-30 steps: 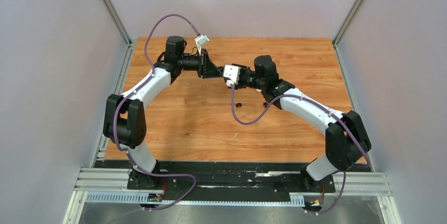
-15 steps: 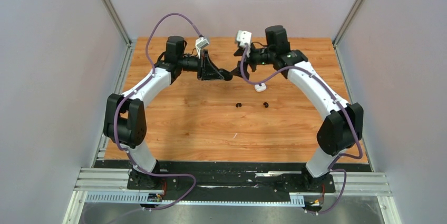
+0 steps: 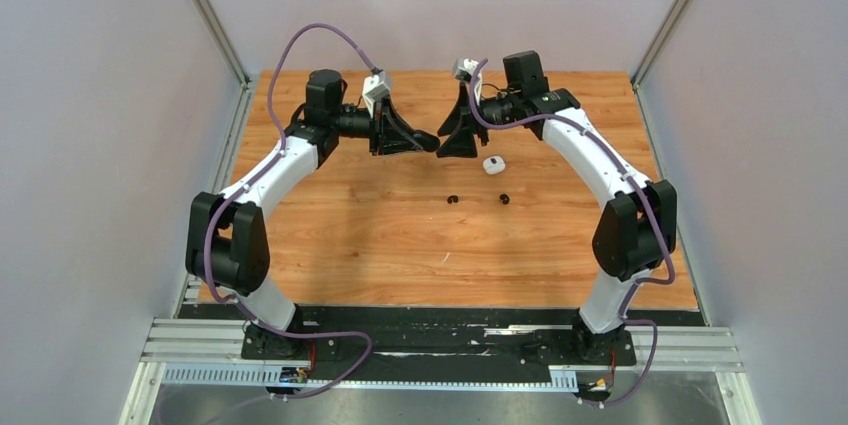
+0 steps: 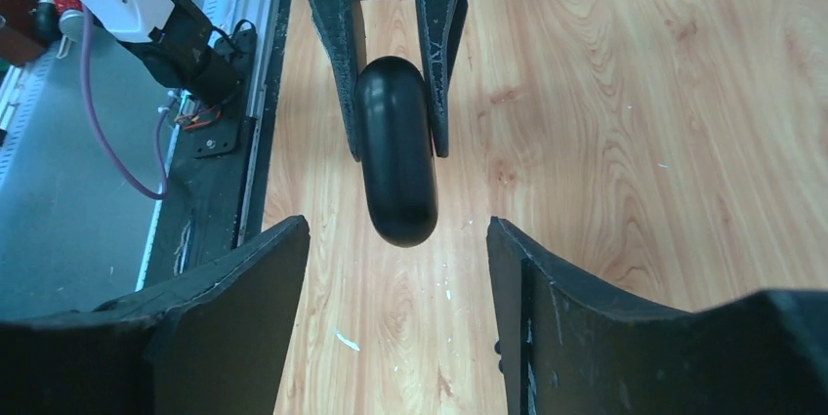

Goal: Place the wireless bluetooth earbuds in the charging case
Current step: Open the charging case.

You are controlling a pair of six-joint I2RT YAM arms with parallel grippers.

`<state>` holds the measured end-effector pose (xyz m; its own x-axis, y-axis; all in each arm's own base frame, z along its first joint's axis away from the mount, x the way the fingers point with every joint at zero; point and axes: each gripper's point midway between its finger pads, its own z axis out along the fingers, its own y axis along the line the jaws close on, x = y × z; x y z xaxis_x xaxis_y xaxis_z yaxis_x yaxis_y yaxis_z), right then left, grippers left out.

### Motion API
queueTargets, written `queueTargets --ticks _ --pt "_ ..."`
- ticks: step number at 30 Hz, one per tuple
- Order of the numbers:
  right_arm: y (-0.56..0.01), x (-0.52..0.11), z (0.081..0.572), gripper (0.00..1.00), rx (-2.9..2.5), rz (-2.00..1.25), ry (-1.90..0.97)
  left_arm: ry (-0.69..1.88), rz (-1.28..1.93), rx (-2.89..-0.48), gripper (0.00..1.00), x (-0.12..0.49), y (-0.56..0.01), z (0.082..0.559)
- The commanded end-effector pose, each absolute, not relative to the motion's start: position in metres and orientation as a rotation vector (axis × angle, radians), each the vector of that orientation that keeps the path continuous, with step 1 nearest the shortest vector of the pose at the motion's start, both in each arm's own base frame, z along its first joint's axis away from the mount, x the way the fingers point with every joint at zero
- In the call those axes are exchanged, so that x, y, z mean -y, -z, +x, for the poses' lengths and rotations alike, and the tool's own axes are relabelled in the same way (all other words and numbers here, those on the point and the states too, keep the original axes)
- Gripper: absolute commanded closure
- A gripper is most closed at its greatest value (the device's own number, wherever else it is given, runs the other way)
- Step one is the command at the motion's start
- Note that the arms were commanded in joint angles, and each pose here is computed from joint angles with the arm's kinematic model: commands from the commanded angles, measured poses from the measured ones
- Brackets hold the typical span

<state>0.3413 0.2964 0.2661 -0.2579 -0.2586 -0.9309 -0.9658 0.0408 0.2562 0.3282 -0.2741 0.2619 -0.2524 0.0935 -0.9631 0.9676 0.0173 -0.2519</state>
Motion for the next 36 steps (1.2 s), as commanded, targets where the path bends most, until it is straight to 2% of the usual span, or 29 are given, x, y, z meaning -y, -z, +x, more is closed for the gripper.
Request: queueTargets --ticks 1,8,15,21,36 --pt "-0.285 -0.307 0.339 0.34 -1.534 -1.277 -1.323 1.343 1.178 -1.389 1.00 0.278 -0.284 0.320" --pt "-0.280 -0.315 0.370 0.44 -1.635 -1.172 -1.206 1.374 1.190 -1.380 1.00 0.279 -0.288 0.313" --pt "-0.294 -0.295 0.410 0.55 -1.688 -1.004 -1.163 1.358 1.214 -1.390 1.00 0.279 -0.284 0.312" --pt "-0.291 -0.296 0.399 0.59 -1.692 -1.010 -1.230 1.352 1.203 -1.394 1.00 0.281 -0.287 0.316" --pt "-0.288 -0.294 0.367 0.60 -1.665 -1.063 -1.363 1.426 0.962 -1.463 1.00 0.286 -0.304 0.336"
